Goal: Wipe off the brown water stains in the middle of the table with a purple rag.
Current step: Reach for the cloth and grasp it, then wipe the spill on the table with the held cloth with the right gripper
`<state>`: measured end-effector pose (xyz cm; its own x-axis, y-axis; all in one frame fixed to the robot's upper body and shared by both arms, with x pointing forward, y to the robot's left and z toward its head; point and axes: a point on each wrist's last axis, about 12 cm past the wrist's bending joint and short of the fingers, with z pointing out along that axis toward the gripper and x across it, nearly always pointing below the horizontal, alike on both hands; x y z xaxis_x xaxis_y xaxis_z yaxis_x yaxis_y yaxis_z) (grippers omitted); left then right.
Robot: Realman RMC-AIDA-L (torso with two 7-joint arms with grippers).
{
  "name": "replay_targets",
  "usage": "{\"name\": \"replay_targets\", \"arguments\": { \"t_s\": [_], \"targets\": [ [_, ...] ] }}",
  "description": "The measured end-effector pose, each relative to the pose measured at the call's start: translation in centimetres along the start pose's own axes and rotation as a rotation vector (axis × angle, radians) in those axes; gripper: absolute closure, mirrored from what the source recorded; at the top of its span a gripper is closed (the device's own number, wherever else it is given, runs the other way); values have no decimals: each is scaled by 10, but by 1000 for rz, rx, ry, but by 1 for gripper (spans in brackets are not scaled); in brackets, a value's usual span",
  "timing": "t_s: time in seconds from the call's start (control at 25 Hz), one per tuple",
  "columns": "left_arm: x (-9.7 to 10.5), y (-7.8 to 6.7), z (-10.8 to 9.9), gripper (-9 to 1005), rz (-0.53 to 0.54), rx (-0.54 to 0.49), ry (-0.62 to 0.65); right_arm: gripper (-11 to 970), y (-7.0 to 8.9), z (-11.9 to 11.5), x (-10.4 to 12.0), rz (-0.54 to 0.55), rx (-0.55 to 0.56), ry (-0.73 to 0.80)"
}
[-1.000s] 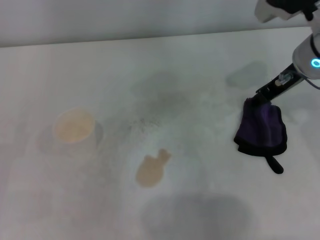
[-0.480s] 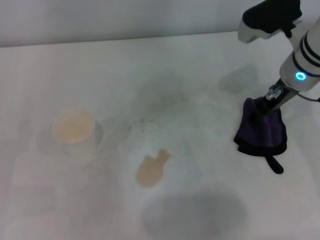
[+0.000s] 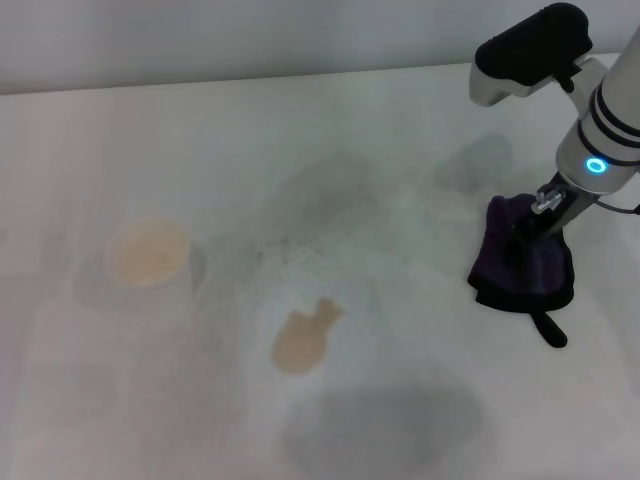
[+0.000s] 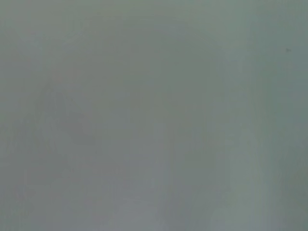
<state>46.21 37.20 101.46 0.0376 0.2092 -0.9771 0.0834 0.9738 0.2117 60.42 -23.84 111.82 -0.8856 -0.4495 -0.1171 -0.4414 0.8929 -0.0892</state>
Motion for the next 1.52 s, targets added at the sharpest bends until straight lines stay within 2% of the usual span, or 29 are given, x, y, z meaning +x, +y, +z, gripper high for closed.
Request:
{"name": "replay_targets", "arguments": {
  "t_s": [0.4,0.6,0.8,0.84,1.04,1.52],
  "targets": [
    [0,0,1,104,16,-4,-3,430,7,6,-1,-25,37,43],
    [-1,0,1,104,16,-4,-6,668,11,-1,-6,-45,46,5],
    [-1,-1,0,104,13,-5,-8,831,24,-2,-9,-94,28,-13],
    [-1,-1,0,104,11,-4,-8,864,29,-1,-10,-113,15,-15],
    [-1,-2,0,103,10,0,-10,878,60,-2,-18,-224,-82,-50],
    [-6,-9,12,104,16,46,-29,877,167,-14,-43,-602,-219,-112]
  ]
}}
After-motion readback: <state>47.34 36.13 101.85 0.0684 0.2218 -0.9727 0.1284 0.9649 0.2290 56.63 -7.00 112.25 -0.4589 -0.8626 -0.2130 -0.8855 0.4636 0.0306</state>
